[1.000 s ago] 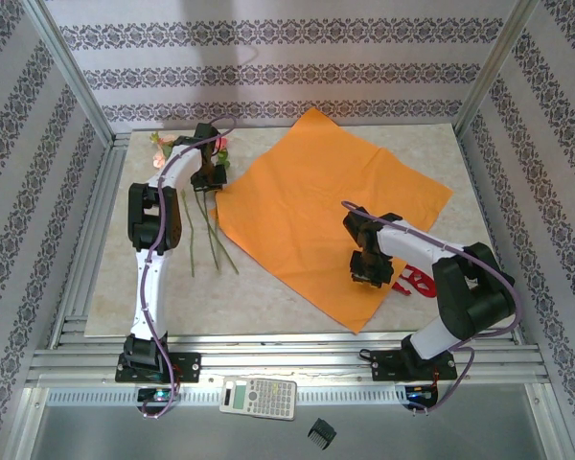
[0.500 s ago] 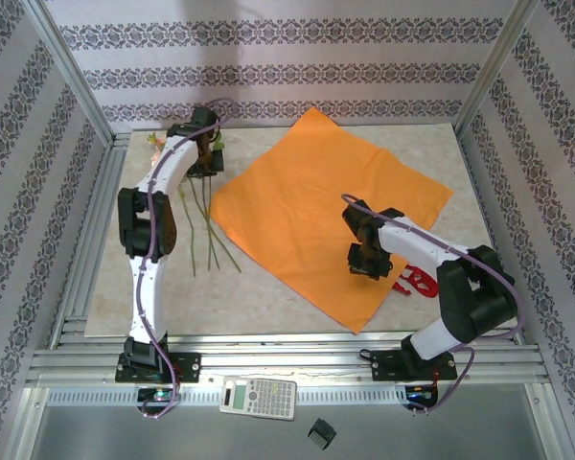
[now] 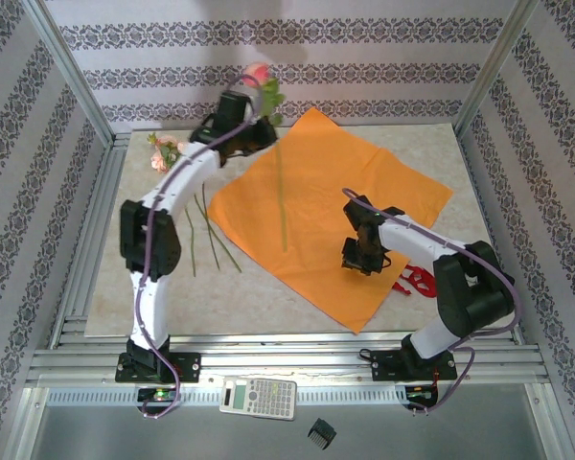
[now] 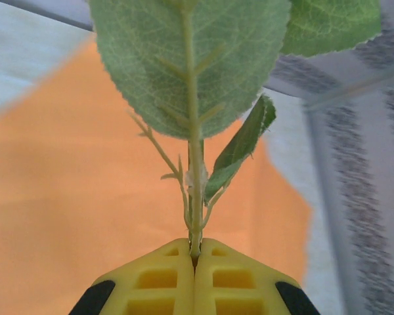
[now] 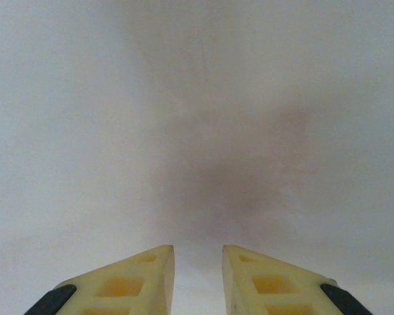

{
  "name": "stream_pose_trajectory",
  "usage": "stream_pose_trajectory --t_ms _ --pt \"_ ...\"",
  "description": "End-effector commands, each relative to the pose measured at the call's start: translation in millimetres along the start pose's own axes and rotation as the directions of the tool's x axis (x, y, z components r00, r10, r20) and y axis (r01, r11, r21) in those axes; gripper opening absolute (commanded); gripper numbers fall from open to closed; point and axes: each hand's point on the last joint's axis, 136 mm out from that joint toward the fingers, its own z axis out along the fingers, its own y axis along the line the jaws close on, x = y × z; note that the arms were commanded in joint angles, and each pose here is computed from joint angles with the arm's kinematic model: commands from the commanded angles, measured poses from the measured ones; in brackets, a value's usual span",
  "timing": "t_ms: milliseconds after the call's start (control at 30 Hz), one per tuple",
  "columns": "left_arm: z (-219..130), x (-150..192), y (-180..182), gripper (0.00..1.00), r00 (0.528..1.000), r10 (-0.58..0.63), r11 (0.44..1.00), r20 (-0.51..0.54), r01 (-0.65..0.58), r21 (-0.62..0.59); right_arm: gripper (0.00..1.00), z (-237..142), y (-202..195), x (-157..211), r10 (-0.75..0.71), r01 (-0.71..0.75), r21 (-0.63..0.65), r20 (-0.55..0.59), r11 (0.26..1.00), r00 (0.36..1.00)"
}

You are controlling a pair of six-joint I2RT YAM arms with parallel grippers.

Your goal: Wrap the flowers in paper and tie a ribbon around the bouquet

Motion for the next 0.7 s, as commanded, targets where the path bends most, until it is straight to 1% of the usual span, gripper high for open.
stream_pose_trajectory --t_ms 0,67,167,267,367,433,500,533,567,600,633,667 --pt "55 -1 -26 0.00 0.990 -0.135 0.955 0.046 0.117 0.273 0.28 -16 2 1 0.037 -0.036 -0.078 0.015 0.996 0.999" --pt "77 1 -35 0.00 0.988 -0.145 0.934 0.059 0.117 0.338 0.28 -26 -2 2 0.044 -0.041 -0.094 0.032 0.995 0.999" --pt "110 10 -32 0.00 0.988 -0.144 0.922 0.054 0.114 0.370 0.28 -35 -8 7 0.050 -0.045 -0.108 0.043 0.993 0.998" --pt "139 23 -14 0.00 0.989 -0.148 0.930 0.020 0.133 0.342 0.29 -41 -17 13 0.063 -0.057 -0.111 0.051 0.992 0.997" --pt "155 29 -2 0.01 0.991 -0.137 0.940 0.004 0.129 0.317 0.30 -43 -23 20 0.066 -0.058 -0.125 0.055 0.990 0.996" --pt "161 33 4 0.24 0.990 -0.140 0.945 -0.019 0.140 0.296 0.31 -42 -26 23 0.065 -0.058 -0.128 0.051 0.990 0.997" --pt "161 35 2 0.47 0.990 -0.135 0.949 -0.049 0.143 0.282 0.33 -39 -28 26 0.063 -0.057 -0.127 0.043 0.990 0.997" --pt "157 35 -1 0.68 0.989 -0.134 0.953 -0.064 0.146 0.265 0.34 -37 -30 25 0.063 -0.057 -0.122 0.043 0.991 0.997" --pt "150 35 -3 0.74 0.987 -0.139 0.961 -0.077 0.153 0.232 0.35 -37 -32 23 0.064 -0.058 -0.118 0.046 0.991 0.997" --pt "143 36 -2 0.75 0.985 -0.145 0.967 -0.092 0.161 0.200 0.35 -37 -32 22 0.063 -0.057 -0.118 0.048 0.991 0.997" --pt "126 32 -16 0.75 0.986 -0.136 0.969 -0.092 0.152 0.194 0.36 -37 -33 18 0.064 -0.058 -0.114 0.053 0.992 0.997" --pt "116 36 -17 0.74 0.985 -0.147 0.976 -0.094 0.159 0.147 0.36 -37 -32 14 0.064 -0.057 -0.113 0.058 0.992 0.996"
